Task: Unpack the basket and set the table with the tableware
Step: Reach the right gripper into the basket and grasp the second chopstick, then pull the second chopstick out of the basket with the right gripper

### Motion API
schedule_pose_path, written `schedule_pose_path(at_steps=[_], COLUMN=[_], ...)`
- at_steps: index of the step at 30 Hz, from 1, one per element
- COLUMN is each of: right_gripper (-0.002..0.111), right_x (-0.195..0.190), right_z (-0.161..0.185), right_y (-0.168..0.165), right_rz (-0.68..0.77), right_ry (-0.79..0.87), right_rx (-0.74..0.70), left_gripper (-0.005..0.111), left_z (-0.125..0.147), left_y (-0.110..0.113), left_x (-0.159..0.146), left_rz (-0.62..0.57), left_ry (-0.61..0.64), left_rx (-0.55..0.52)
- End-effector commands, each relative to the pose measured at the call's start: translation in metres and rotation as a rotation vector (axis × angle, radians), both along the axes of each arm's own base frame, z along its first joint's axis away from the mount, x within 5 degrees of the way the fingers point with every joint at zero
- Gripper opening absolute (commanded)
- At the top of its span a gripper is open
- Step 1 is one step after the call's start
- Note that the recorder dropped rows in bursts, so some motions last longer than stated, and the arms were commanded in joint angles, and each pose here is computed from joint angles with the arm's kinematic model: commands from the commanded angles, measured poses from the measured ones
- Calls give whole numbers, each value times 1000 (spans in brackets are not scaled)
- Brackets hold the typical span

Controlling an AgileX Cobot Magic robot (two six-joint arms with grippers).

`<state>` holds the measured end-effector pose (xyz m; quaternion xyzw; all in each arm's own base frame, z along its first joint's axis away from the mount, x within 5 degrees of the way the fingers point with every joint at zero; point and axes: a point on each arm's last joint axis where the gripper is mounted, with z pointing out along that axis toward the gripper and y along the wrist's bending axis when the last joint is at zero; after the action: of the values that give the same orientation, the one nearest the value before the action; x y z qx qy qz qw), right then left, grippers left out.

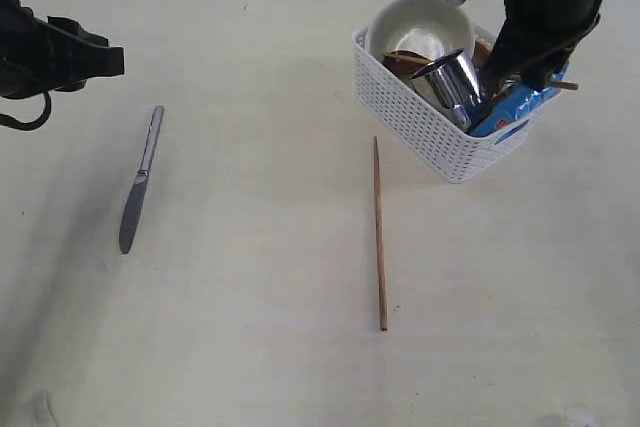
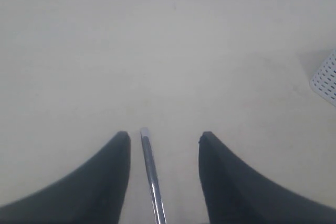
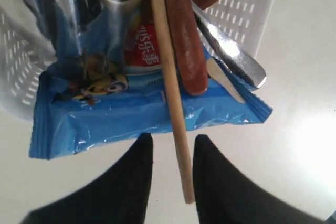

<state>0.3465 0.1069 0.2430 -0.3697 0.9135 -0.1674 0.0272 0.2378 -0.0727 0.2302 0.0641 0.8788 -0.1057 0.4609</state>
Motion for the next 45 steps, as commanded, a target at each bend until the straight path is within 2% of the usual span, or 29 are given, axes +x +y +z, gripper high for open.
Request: schedule_pose_path(at_steps=[1, 8, 19, 21, 25, 36, 45], right_gripper=[26, 26, 25, 20, -1, 0, 0], right_x=[3, 8, 11, 11, 11, 10, -3], right_z=[-1, -19, -22, -22, -22, -16, 24], right_y=[-2, -1, -3, -3, -3, -4, -9], right_rz=[0, -2, -10, -18, -18, -16, -20], right_ry=[2, 43, 31, 29, 29, 14, -87], right_rx=[-9, -34, -67, -66, -66, -65, -20], left_gripper=[41, 41, 41, 41, 41, 41, 41], left_z=[1, 1, 1, 1, 1, 1, 1], left_y=[2, 2, 2, 2, 2, 2, 1], left_x=[-1, -1, -1, -1, -1, -1, -1], left_rz=[8, 8, 8, 8, 9, 9, 9], left_ry=[-4, -4, -4, -4, -4, -3, -5], left_rx=[-8, -8, -8, -8, -9, -10, -10])
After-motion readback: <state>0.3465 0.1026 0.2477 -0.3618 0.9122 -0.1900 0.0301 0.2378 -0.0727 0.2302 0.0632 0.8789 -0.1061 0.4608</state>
